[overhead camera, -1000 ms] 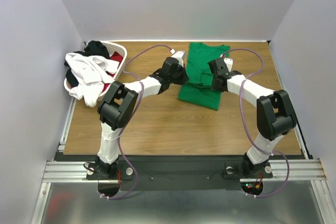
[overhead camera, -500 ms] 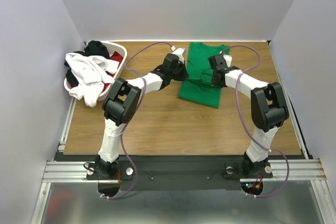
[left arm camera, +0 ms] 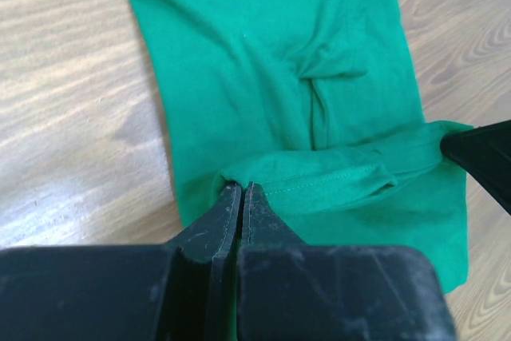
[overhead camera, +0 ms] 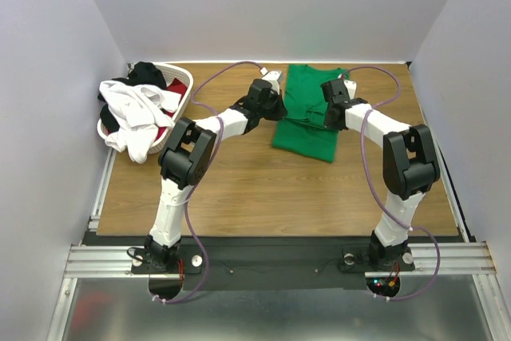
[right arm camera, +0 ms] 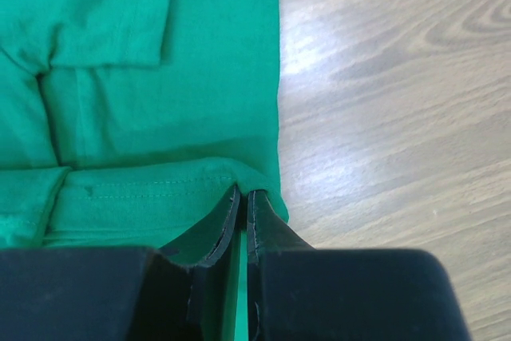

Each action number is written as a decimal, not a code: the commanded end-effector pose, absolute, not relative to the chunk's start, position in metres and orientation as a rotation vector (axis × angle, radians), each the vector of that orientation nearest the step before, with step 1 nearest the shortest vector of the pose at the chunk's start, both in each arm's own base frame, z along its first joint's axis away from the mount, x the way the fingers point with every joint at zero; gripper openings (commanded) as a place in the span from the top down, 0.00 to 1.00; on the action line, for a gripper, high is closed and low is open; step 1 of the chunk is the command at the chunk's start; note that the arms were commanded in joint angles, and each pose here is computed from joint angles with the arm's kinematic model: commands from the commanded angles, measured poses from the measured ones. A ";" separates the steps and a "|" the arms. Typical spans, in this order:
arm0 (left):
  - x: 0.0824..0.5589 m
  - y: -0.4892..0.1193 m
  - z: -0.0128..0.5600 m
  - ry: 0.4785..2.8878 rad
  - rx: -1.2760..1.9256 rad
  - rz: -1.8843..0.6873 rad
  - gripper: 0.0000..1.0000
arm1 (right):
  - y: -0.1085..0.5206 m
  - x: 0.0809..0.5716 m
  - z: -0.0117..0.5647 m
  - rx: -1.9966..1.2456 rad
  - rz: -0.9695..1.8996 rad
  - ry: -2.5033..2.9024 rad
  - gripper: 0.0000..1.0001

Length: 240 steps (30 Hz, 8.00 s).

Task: Fold and stack the t-shirts
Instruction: Fold the tshirt

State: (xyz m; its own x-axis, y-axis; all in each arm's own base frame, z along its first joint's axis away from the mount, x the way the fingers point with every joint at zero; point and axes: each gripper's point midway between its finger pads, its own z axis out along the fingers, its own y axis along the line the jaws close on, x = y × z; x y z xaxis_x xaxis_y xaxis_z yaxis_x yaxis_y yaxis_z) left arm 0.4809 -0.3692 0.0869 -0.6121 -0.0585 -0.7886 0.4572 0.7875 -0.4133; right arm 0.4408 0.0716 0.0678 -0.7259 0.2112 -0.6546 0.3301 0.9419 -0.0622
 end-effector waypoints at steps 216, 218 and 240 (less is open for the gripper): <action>0.266 -0.310 0.214 1.863 0.142 -0.964 1.00 | 0.118 0.287 0.193 0.268 0.153 2.293 1.00; 0.274 -0.313 0.220 1.846 0.143 -0.961 1.00 | 0.120 0.301 0.197 0.257 0.126 2.269 1.00; 0.367 -0.322 0.221 1.815 0.140 -0.983 1.00 | 0.099 0.418 0.213 0.281 -0.098 2.176 1.00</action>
